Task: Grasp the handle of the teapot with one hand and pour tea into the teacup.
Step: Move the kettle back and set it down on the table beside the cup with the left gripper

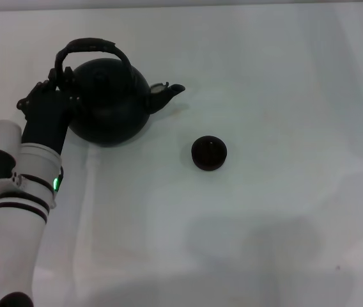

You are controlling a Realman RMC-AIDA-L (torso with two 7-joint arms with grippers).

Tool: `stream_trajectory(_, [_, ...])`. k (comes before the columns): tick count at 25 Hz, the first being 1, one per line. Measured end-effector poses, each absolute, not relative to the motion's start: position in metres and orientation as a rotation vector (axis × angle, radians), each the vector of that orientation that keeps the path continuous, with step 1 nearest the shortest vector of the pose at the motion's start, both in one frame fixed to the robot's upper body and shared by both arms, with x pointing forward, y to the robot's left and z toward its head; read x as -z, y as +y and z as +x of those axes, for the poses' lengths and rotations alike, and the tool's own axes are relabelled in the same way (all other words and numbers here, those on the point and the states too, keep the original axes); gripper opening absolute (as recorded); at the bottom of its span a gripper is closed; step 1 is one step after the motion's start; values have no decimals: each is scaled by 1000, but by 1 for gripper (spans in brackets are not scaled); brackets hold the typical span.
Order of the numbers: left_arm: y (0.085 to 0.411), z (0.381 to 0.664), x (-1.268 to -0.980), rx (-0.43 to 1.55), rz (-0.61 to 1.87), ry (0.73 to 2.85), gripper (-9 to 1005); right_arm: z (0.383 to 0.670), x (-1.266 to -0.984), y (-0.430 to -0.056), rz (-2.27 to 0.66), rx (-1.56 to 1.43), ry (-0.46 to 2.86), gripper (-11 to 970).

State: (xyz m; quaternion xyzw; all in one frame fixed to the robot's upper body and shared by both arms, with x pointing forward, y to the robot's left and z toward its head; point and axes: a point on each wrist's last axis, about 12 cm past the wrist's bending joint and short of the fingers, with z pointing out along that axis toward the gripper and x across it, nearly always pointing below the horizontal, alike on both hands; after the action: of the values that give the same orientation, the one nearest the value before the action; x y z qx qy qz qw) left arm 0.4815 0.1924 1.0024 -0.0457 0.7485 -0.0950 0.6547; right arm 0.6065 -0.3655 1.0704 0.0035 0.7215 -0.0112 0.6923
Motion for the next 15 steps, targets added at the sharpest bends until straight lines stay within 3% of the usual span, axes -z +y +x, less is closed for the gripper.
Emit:
stream_trajectory(8, [194,481,-1003,216,-93,1690,206,604,-1069,-368,14,30,1614,841])
stream_trajectory(15, [195,479,-1004,252,-31,1655,416,603,-1069,-369,16,32,1614,841])
